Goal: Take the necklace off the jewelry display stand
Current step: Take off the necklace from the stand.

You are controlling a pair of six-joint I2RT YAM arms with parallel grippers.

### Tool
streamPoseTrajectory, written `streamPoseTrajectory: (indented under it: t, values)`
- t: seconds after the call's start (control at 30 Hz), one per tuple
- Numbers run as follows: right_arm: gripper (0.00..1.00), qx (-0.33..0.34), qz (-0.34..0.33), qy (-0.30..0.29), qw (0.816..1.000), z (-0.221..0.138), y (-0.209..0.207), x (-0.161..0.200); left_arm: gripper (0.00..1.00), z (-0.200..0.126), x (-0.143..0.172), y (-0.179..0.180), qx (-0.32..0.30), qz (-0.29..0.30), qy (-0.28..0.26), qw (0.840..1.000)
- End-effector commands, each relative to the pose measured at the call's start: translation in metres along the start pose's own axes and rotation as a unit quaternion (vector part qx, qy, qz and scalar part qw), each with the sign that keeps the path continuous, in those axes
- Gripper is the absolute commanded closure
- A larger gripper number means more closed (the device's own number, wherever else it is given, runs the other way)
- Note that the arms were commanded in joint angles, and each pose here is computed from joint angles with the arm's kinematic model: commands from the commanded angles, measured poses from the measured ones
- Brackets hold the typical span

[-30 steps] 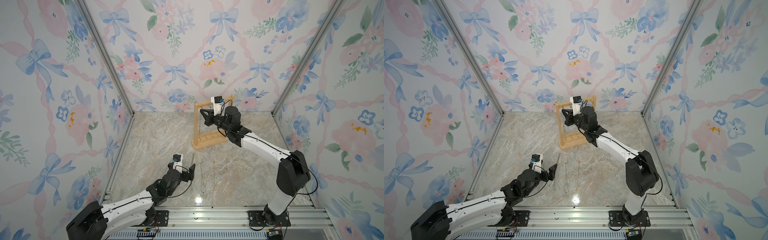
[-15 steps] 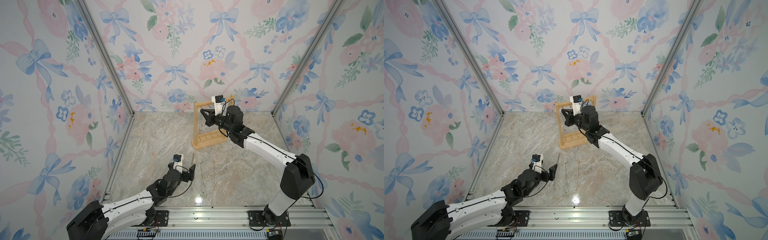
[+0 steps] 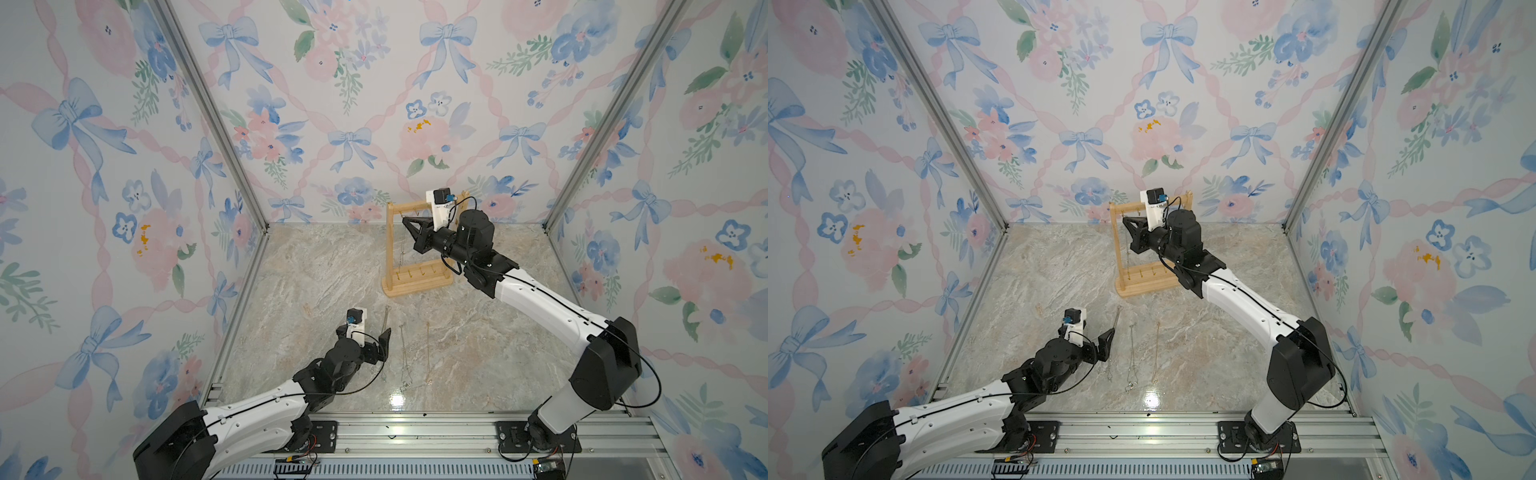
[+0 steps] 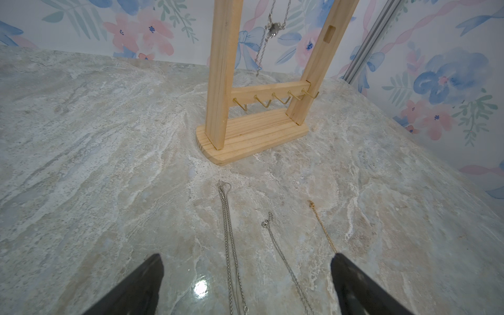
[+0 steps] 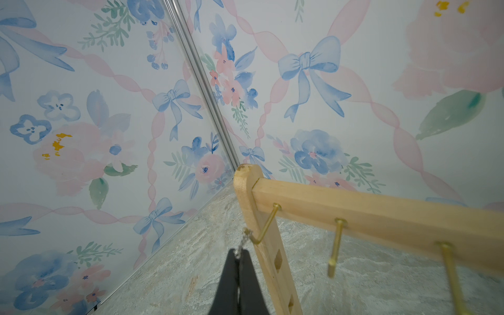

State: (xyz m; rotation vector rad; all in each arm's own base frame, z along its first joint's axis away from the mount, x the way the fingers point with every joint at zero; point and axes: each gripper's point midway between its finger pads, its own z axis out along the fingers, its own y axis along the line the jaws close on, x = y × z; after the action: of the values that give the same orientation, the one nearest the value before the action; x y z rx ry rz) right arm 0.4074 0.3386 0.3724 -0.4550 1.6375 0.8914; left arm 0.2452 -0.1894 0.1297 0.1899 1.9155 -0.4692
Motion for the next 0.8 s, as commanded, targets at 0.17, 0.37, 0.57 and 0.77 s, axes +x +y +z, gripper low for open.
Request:
streamPoseTrajectory:
  t: [0.17, 0.37, 0.57, 0.77]
  values:
    - [1.00, -0.018, -0.009, 0.005, 1.000, -0.004, 0.019, -0.014, 0.02, 0.002, -0.002, 0.000, -0.001, -0.004, -0.003, 1.000]
    - [1.00, -0.024, -0.011, 0.003, 1.000, -0.001, 0.024, -0.022, 0.02, 0.002, -0.002, 0.000, -0.001, -0.002, -0.001, 1.000]
    - [1.00, -0.032, -0.017, -0.008, 0.999, -0.005, 0.033, -0.035, 0.02, 0.002, -0.002, 0.000, -0.002, -0.001, -0.003, 1.000]
    - [1.00, -0.034, -0.021, -0.009, 0.999, -0.014, 0.037, -0.039, 0.02, 0.002, -0.003, 0.003, -0.007, -0.001, -0.006, 1.000]
